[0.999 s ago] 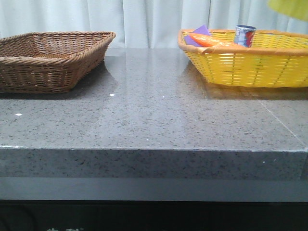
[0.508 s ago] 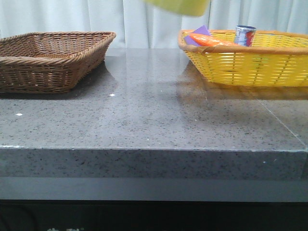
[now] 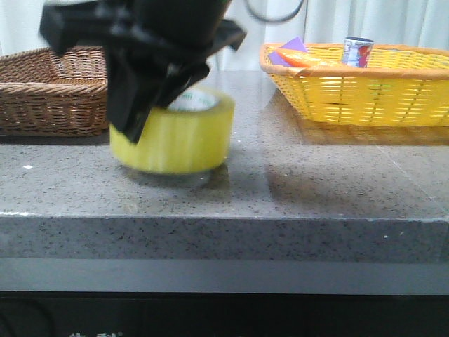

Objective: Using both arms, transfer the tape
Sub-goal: 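Lift the tape roll and set it on the table near the brown basket, then open the right gripper and withdraw it from the tape roll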

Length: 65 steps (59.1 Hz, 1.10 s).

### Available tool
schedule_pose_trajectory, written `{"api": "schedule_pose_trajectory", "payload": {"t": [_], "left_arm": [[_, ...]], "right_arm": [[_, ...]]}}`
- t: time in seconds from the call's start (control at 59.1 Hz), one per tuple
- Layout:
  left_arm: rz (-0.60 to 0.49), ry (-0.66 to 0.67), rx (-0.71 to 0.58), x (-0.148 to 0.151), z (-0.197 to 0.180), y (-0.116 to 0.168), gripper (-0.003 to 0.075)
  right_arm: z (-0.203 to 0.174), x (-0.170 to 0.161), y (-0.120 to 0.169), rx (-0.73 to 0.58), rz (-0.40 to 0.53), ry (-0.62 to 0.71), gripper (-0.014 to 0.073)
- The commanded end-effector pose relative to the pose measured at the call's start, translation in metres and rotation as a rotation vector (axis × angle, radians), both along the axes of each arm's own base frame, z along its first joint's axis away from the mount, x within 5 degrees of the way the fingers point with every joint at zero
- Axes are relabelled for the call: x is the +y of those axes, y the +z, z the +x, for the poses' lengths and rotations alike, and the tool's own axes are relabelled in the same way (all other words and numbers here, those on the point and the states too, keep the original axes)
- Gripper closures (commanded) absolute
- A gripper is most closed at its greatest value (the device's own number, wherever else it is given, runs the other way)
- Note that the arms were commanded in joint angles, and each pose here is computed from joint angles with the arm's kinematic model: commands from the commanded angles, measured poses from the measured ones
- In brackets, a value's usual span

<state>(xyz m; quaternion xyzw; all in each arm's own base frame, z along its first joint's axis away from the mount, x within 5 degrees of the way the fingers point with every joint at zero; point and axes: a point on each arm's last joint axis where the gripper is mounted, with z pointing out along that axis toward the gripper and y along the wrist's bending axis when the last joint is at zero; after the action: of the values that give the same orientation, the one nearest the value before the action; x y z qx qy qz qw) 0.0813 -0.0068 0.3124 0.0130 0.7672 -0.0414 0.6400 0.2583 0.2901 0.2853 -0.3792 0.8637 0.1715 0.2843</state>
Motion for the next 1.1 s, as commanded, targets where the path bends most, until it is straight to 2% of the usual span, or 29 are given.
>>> {"api": "schedule_pose_trajectory", "payload": {"t": [0.0, 0.135, 0.305, 0.389, 0.626, 0.711, 0.779, 0.914, 0.999, 1.033, 1.084], "left_arm": [[-0.021, -0.001, -0.103, 0.000, 0.002, 0.018, 0.0230], [-0.021, -0.001, -0.103, 0.000, 0.002, 0.018, 0.0230], [-0.021, -0.001, -0.103, 0.000, 0.002, 0.018, 0.0230], [-0.021, -0.001, -0.103, 0.000, 0.002, 0.018, 0.0230], [-0.021, -0.001, -0.103, 0.000, 0.002, 0.018, 0.0230], [-0.021, -0.001, -0.103, 0.000, 0.002, 0.018, 0.0230], [-0.021, -0.001, -0.103, 0.000, 0.002, 0.018, 0.0230], [-0.021, -0.001, -0.103, 0.000, 0.002, 0.018, 0.0230], [-0.021, -0.001, -0.103, 0.000, 0.002, 0.018, 0.0230], [-0.021, -0.001, -0.103, 0.000, 0.002, 0.018, 0.0230], [-0.021, -0.001, -0.103, 0.000, 0.002, 0.018, 0.0230]], "right_arm": [[0.003, 0.000, 0.029, -0.110, 0.096, -0.001, 0.0515], [0.003, 0.000, 0.028, -0.105, 0.091, 0.000, 0.0478], [0.001, -0.002, 0.028, -0.089, 0.075, 0.004, 0.0286], [-0.001, -0.004, 0.036, -0.108, 0.095, 0.003, 0.0207], [-0.020, -0.027, 0.086, -0.206, 0.198, -0.005, 0.0196], [-0.024, -0.042, 0.105, -0.237, 0.242, -0.035, 0.0242], [-0.025, -0.053, 0.115, -0.250, 0.271, -0.068, 0.0321], [-0.022, -0.075, 0.131, -0.287, 0.299, -0.129, 0.0574], [-0.018, -0.089, 0.137, -0.308, 0.308, -0.170, 0.0697], [-0.017, -0.096, 0.140, -0.319, 0.312, -0.189, 0.0721], [-0.015, -0.107, 0.145, -0.329, 0.319, -0.225, 0.0713]]}}
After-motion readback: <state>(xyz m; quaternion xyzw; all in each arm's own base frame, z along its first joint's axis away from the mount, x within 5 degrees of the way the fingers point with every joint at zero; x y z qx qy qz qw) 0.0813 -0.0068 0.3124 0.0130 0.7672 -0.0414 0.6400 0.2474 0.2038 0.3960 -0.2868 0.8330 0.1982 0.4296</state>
